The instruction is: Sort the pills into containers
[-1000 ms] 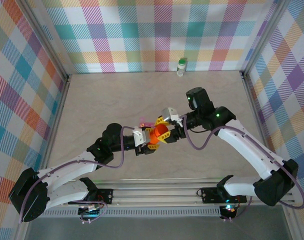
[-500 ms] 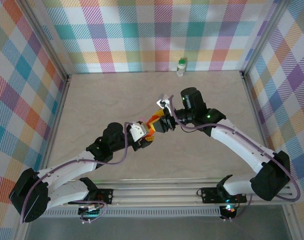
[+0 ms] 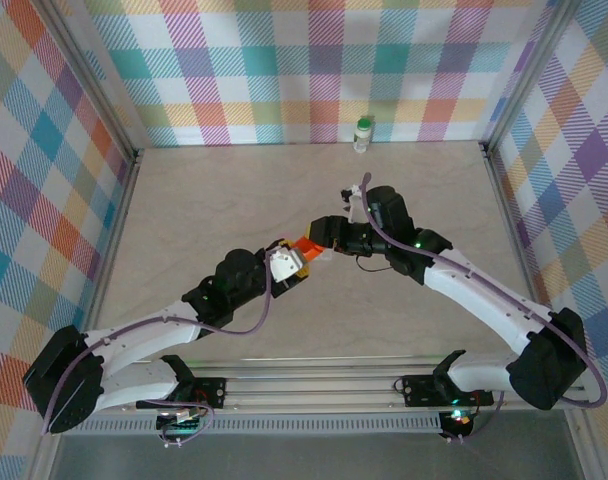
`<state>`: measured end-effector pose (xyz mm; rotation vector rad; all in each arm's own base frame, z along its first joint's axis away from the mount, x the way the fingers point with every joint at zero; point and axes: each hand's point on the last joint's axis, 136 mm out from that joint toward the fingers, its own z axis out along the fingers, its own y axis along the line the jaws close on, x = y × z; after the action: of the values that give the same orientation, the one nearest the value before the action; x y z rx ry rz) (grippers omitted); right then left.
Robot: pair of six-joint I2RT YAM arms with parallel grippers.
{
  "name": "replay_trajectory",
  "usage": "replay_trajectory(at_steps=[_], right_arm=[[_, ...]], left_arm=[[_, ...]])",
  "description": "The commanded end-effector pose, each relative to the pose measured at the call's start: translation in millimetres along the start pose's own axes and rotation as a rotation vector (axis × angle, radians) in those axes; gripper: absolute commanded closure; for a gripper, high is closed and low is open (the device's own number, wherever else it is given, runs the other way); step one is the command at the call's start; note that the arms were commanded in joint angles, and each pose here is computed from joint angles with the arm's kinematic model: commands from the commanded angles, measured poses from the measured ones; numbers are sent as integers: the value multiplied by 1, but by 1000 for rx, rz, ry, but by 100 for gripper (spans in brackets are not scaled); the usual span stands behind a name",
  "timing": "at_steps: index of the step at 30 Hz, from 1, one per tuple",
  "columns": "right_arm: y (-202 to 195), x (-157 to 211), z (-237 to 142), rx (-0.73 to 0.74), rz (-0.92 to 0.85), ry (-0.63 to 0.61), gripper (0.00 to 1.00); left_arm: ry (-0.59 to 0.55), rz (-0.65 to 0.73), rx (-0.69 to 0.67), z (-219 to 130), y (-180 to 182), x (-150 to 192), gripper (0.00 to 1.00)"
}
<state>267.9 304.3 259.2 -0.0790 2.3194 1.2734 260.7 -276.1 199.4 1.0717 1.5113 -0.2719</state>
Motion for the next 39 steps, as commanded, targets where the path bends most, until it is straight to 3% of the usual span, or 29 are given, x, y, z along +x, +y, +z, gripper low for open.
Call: replay_trajectory(at_steps=[1,6,18,29,35,39], right_arm=[[-11,-11,12,66,143,-88,84],[-1,-27,5,63,130,-154,66],[16,-45,-11,102,-1,-190,42],[23,-52,-39,131,-83,-246,33],[34,-68,-75,178,-301,-324,28],[64,-70,-97,106,-672,-351,24]], left_arm=[[-371,110,-12,-16,1,-108,100],[-338,130,14,-7,-11,-99,100],[-328,117,42,1,-21,-88,100],[-307,103,60,6,-26,-78,100],[-324,49,88,4,-25,-72,100],[-332,-26,201,-1,-24,-66,100]])
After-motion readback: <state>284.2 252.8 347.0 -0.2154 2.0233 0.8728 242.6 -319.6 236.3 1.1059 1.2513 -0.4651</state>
